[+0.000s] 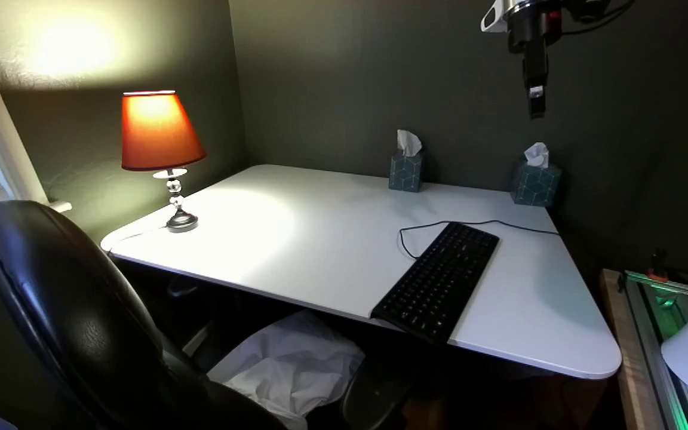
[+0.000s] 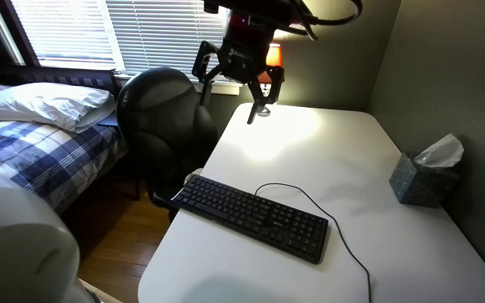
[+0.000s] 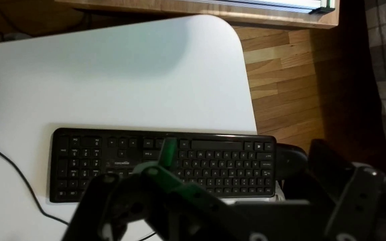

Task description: Press a button on the right side of the computer keyboard

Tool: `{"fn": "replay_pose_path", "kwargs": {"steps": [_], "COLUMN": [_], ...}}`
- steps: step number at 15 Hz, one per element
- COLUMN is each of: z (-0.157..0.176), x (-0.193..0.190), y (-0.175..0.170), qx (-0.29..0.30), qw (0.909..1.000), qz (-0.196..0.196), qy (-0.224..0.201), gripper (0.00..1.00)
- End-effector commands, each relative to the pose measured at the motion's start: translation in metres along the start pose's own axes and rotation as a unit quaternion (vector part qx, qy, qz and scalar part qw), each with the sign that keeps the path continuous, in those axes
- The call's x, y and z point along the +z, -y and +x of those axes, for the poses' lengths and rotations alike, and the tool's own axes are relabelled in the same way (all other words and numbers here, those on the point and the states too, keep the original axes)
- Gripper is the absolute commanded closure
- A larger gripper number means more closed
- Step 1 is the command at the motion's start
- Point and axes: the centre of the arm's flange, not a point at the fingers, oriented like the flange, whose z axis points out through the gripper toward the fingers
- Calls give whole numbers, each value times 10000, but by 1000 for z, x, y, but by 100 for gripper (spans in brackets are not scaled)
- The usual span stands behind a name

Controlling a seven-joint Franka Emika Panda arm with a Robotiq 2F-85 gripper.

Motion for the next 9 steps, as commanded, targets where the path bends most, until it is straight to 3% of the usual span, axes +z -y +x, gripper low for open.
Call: {"fn": "replay_pose_path", "kwargs": {"steps": [1, 4, 9], "z": [4, 9, 13], "x": [20, 37, 80], "y": [-19, -35, -71], "qx": [336, 632, 1321], "qw": [9984, 9939, 9848], "qz": [-46, -123, 83], "qy": [-442, -895, -1127], "gripper": [0, 0, 0]}}
